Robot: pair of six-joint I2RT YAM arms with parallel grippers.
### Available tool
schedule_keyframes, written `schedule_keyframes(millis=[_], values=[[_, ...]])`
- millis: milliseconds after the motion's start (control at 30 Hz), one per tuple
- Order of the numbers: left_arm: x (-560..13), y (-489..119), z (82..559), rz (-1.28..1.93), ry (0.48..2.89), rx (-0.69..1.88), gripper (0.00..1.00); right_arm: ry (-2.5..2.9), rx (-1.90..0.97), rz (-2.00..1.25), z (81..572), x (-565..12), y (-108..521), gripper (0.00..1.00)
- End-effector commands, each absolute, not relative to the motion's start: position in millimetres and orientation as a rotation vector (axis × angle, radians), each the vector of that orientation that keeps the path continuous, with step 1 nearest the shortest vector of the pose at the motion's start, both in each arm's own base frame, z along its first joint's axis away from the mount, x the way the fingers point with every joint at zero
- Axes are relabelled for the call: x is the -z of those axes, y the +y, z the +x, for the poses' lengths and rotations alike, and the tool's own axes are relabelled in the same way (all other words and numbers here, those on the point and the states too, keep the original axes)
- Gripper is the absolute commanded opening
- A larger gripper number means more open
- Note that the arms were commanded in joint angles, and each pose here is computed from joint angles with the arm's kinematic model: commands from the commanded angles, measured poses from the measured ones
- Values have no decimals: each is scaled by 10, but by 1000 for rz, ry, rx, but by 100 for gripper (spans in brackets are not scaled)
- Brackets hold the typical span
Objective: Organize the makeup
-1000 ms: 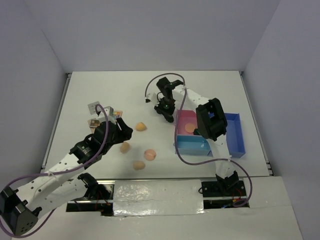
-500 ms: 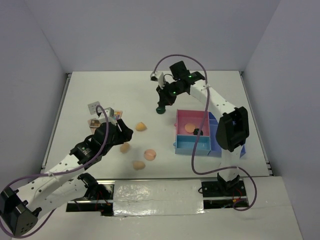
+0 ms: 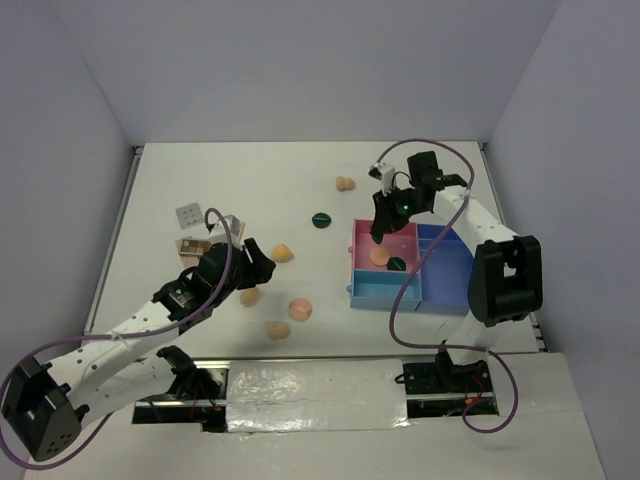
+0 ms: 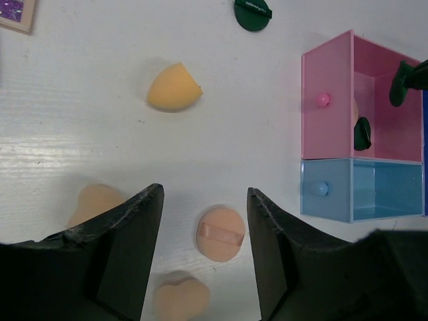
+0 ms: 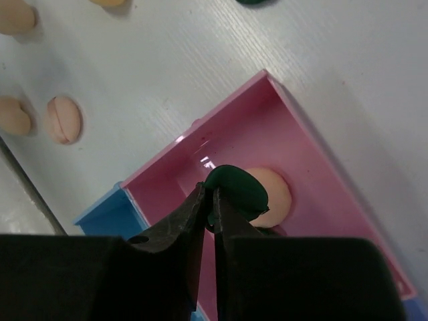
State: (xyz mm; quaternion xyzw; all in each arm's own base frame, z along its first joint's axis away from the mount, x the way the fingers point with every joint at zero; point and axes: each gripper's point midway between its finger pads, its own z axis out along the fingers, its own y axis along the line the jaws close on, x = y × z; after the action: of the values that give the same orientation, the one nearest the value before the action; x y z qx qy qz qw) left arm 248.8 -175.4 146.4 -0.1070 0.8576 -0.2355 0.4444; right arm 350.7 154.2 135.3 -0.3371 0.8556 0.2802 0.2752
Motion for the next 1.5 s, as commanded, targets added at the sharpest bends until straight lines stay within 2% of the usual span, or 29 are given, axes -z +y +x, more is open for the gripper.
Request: schedule_keyframes(millis=[0, 167, 200, 300, 533, 600, 733, 833, 900, 1033, 1100, 1300, 1333, 1467], values=[[-1614, -1877, 2572, -271, 2080, 658, 65, 2237, -696, -860, 3613, -1407, 1539, 18], [-1606, -1907, 2565, -267, 2084, 674, 65, 2272, -667, -805, 3670, -1302, 1488, 30], [-1602, -1907, 2567, -271, 2083, 677, 65, 2283, -655, -805, 3684, -1266, 1473, 37], [-1587, -1922, 2565, -268, 2084, 684, 65, 2298, -645, -799, 3687, -1215, 1450, 46], [-1654, -2028, 2638, -237, 2067, 718, 63, 2252, -669, -796, 3661, -1333, 1472, 45], [-1656, -2098, 2706, -216, 2080, 714, 57, 2211, -698, -804, 3636, -1443, 1504, 42], [-1705, -2290, 2910, -180, 2080, 768, 27, 2157, -728, -787, 3622, -1641, 1485, 38], [-1690, -2402, 3085, -152, 2109, 789, 22, 2119, -750, -784, 3620, -1783, 1431, 38], [-1669, -2473, 3250, -134, 2130, 783, 23, 2096, -786, -795, 3601, -1846, 1433, 40], [-1613, -2727, 3580, -40, 2181, 765, 49, 2077, -805, -787, 3585, -1892, 1395, 45], [-1523, -2804, 3668, -6, 2224, 745, 53, 2071, -809, -786, 3576, -1905, 1391, 45], [-1192, -2997, 4043, 85, 2335, 647, 59, 2049, -808, -782, 3544, -1962, 1377, 48], [-1046, -3026, 4090, 98, 2365, 628, 59, 2041, -812, -781, 3537, -1982, 1380, 51], [-1037, -3130, 4322, 164, 2362, 585, 60, 2039, -817, -775, 3523, -1973, 1371, 55]])
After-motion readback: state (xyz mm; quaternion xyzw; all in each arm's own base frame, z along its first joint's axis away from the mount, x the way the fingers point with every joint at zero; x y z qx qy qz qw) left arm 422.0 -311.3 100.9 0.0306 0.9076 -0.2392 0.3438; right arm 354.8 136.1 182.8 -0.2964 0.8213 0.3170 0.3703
